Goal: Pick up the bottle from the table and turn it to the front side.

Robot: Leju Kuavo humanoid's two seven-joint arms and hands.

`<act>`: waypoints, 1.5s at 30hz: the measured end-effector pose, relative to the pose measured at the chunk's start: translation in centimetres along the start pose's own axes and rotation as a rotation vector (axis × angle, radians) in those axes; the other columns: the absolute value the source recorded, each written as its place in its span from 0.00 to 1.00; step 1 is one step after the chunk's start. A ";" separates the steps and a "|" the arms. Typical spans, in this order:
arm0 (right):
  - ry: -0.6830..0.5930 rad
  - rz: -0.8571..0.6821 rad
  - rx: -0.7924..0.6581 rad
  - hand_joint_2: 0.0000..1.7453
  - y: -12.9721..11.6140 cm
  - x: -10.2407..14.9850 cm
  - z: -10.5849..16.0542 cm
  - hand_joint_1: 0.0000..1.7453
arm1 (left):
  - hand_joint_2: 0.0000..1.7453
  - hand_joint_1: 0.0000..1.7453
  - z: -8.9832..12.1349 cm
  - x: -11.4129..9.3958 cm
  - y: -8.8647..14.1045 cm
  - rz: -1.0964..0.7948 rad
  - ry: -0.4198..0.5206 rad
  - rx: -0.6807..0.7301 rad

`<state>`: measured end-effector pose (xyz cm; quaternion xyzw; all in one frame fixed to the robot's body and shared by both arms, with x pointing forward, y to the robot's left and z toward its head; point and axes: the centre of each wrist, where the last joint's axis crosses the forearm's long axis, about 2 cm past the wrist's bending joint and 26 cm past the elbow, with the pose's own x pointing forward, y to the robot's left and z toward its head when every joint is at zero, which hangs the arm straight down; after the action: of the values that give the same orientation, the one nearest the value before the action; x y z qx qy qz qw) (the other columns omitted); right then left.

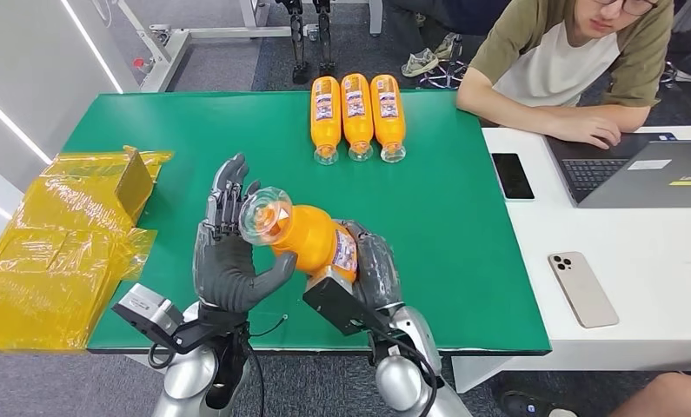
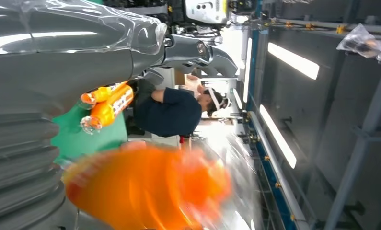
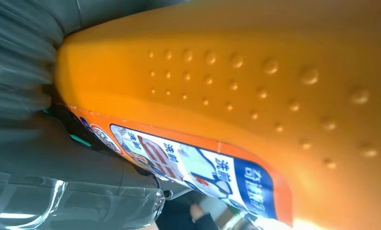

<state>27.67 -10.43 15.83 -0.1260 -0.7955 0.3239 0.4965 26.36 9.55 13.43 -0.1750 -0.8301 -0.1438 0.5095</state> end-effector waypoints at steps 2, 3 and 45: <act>0.011 0.014 0.021 1.00 0.2 -0.1 0.1 1.00 | 1.00 0.00 0.0 0.0 0.0 0.000 0.000 -0.002; 0.012 0.020 0.030 1.00 0.2 -0.2 0.1 1.00 | 1.00 0.00 0.0 0.0 0.0 -0.001 0.001 -0.004; -0.017 0.066 0.018 1.00 0.4 -0.9 -0.1 1.00 | 1.00 0.00 0.2 -0.8 0.1 -0.015 0.059 -0.042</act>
<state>28.13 -10.60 14.95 -0.1450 -0.7920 0.3484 0.4799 26.56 9.65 12.63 -0.1748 -0.8127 -0.1702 0.5291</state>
